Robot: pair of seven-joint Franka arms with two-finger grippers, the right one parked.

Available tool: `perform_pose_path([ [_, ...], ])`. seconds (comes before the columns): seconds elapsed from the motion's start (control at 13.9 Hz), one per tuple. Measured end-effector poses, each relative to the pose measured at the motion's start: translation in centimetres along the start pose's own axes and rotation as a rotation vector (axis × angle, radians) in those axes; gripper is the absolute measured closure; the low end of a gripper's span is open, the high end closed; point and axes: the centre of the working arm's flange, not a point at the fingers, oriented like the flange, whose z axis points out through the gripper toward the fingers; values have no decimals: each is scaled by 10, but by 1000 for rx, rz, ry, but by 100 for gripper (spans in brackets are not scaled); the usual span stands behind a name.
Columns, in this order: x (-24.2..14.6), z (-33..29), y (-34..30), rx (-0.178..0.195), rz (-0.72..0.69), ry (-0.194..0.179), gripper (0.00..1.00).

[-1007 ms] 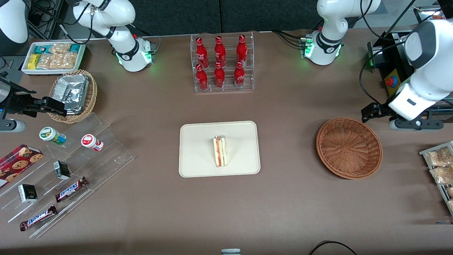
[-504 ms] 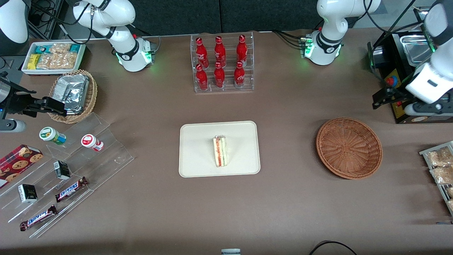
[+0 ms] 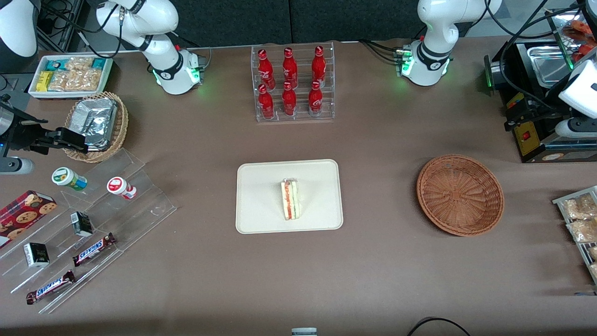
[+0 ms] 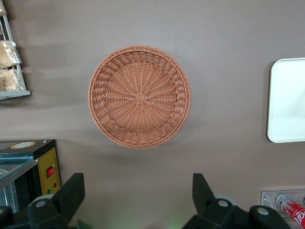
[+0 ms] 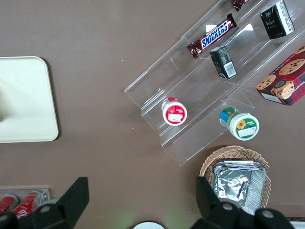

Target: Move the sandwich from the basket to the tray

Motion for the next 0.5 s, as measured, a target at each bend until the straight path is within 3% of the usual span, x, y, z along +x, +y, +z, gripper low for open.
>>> perform_pose_path([
  [0.5, -4, -17, 6, 1, -30, -9, 0],
])
